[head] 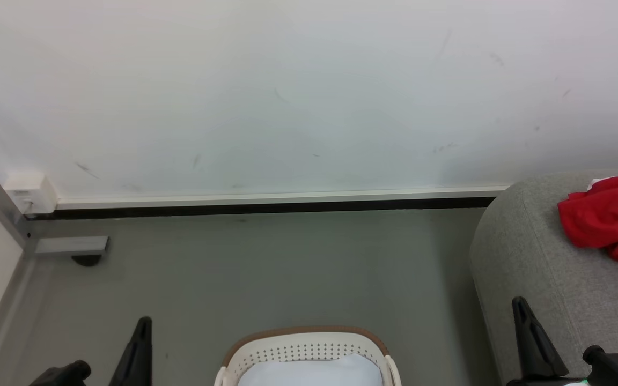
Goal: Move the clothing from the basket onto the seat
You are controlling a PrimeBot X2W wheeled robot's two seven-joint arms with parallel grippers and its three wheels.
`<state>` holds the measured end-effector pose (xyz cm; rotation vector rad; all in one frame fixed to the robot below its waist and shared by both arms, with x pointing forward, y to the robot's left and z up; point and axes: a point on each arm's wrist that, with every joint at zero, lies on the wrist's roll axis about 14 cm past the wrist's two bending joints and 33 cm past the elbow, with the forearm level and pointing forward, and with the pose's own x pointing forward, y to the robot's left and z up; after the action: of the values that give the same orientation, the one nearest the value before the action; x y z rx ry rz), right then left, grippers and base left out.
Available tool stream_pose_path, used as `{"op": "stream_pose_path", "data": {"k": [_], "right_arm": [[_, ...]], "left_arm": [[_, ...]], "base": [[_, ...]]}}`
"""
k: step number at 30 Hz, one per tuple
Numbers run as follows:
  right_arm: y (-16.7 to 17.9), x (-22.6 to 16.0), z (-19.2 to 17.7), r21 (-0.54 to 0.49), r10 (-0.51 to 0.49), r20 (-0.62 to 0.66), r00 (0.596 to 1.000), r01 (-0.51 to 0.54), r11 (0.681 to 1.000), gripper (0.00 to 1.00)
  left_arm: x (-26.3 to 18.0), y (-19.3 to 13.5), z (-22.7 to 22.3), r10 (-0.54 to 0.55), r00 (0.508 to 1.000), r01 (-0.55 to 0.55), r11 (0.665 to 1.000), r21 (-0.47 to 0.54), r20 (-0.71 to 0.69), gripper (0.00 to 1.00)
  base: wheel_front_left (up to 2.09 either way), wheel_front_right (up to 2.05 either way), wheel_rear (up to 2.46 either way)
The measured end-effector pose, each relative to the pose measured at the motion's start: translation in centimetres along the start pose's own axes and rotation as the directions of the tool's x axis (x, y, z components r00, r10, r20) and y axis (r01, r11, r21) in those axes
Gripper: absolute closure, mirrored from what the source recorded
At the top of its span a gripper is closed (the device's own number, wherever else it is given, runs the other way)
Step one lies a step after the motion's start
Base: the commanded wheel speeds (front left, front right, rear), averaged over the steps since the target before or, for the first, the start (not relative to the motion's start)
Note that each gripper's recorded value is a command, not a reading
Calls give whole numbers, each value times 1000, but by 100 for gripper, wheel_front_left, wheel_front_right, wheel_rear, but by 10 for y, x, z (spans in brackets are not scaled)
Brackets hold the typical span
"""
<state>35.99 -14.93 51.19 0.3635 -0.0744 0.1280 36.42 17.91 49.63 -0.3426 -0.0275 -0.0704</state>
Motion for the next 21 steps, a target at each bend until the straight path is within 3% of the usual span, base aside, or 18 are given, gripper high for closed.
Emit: {"op": "stream_pose_path", "data": {"k": [11,21], "right_arm": [[-14,0,-2,179,-57,-17,998,59,982,100],[-22,5,1,331,-91,-25,996,95,939,100]], "left_arm": [[2,8,0,46,999,-48,983,-175,-14,100],[6,12,1,76,997,-80,939,-336,-24,100]], "base": [[0,0,0],[0,0,0]]}}
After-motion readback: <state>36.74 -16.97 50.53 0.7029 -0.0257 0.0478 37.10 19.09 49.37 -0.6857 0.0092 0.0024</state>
